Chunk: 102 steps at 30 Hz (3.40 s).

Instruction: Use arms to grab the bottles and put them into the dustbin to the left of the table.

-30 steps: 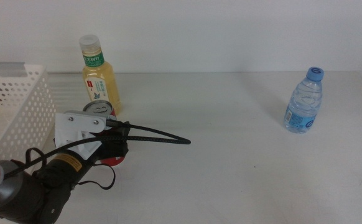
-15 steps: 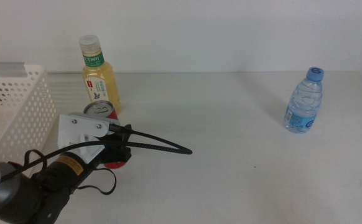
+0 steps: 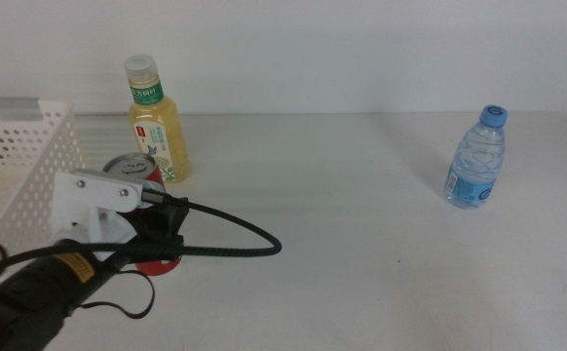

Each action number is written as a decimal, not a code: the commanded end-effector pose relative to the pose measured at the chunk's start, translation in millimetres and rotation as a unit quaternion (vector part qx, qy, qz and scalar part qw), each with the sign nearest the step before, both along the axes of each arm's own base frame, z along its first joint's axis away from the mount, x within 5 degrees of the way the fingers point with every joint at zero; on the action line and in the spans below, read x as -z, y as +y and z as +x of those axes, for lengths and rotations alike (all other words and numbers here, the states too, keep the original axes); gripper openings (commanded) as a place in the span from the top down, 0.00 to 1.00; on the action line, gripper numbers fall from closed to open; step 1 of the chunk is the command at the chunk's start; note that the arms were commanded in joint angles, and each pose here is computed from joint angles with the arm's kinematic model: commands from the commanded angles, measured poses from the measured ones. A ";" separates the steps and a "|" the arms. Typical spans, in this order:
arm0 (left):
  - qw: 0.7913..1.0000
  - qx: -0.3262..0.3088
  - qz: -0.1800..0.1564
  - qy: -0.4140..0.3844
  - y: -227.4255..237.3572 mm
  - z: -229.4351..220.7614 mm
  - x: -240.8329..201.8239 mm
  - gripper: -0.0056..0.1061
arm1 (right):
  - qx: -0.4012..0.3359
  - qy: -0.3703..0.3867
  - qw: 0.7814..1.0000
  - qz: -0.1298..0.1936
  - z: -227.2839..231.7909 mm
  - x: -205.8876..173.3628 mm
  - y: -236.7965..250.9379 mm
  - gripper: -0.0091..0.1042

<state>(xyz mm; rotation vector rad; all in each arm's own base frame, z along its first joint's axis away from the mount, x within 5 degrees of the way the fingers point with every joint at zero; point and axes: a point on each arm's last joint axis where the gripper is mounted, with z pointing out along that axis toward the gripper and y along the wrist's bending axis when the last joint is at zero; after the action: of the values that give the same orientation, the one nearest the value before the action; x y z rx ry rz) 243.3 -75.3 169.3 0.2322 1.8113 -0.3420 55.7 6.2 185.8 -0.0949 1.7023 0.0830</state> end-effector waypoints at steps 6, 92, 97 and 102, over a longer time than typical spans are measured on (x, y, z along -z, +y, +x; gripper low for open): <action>0.998 -0.005 -0.029 -0.055 5.4 -18.7 -58.4 0.99 | 0.003 -0.056 0.998 0.000 -1.5 -11.1 -0.5 0.30; 0.892 -0.150 0.148 0.400 195.4 137.9 -131.6 0.99 | 0.003 -0.056 0.998 0.000 -1.5 -11.1 -0.5 0.30; 0.882 -0.141 0.147 0.424 198.9 147.8 -107.4 0.98 | 0.003 -0.056 0.998 0.000 -1.5 -11.1 -0.5 0.30; 0.876 -0.136 0.143 0.439 200.7 154.2 -90.3 0.92 | 0.003 -0.056 0.998 0.000 -1.5 -11.1 -0.5 0.30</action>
<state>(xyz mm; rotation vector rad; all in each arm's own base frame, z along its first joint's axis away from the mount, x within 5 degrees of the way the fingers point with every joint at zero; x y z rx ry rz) 396.1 126.2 223.9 0.0136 2.8889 0.0226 55.7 6.2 185.8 -0.0949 1.7025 0.0830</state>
